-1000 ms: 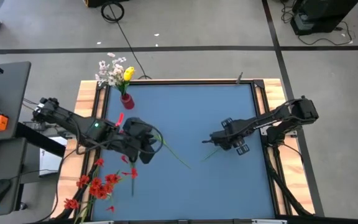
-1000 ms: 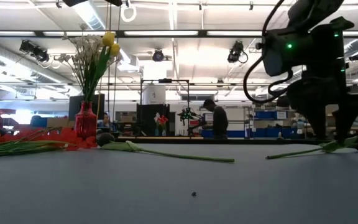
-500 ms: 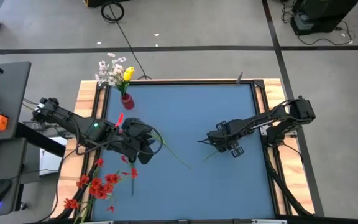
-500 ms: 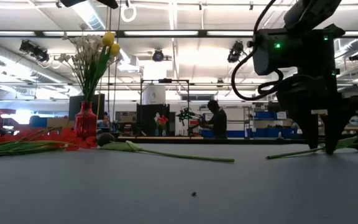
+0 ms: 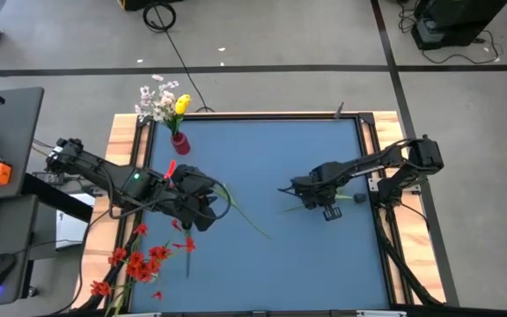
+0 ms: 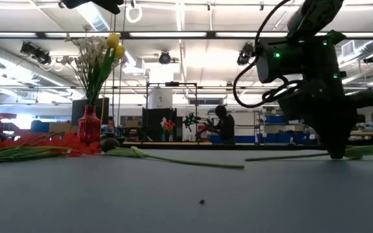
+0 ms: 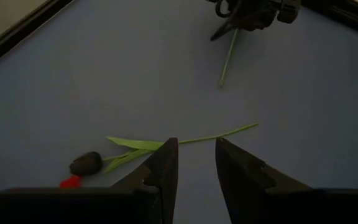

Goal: Sort flowers into vase by color
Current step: Put the right black tulip into the transparent vase

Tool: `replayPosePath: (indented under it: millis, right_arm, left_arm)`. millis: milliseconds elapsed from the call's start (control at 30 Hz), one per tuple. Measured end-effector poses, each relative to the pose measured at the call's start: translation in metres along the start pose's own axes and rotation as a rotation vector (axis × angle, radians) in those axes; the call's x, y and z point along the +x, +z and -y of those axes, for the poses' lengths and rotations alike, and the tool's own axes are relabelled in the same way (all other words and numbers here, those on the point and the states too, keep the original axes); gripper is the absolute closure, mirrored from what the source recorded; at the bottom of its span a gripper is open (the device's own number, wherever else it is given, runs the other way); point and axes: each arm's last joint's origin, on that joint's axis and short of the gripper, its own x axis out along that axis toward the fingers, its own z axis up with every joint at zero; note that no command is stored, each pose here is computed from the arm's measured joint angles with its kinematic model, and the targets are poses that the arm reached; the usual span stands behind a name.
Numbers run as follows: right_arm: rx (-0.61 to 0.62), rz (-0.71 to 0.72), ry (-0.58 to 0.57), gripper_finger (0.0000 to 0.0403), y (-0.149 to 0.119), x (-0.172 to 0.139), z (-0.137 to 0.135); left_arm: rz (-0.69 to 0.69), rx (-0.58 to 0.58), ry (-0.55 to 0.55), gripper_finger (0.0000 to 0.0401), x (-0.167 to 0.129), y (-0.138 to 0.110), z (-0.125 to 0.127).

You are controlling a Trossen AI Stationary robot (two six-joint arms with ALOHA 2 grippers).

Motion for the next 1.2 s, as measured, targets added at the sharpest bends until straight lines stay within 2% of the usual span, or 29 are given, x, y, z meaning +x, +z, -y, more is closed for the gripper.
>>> replayPosePath:
  millis: [267,567,767,1033,1200]
  right_arm:
    - [0.161,0.099,0.161,0.039,0.01,-0.017,0.011]
    - [0.435,0.198,0.39,0.0391,0.018,-0.036,0.03]
    - [0.543,0.286,0.533,0.0391,0.026,-0.049,0.04]
    - [0.674,0.348,0.638,0.0387,0.034,-0.062,0.048]
    - [0.763,0.321,0.716,0.0386,0.036,-0.064,0.047]
  left_arm:
    - [-0.001,0.055,0.001,0.0289,0.0,0.0,0.0]
    - [0.0,0.095,0.0,0.0289,0.0,0.0,0.0]
    - [0.007,0.093,-0.006,0.0289,0.0,0.001,0.001]
    - [0.024,0.1,-0.033,0.0289,-0.001,0.001,0.004]
    - [0.027,0.111,-0.039,0.0289,-0.002,0.0,0.006]
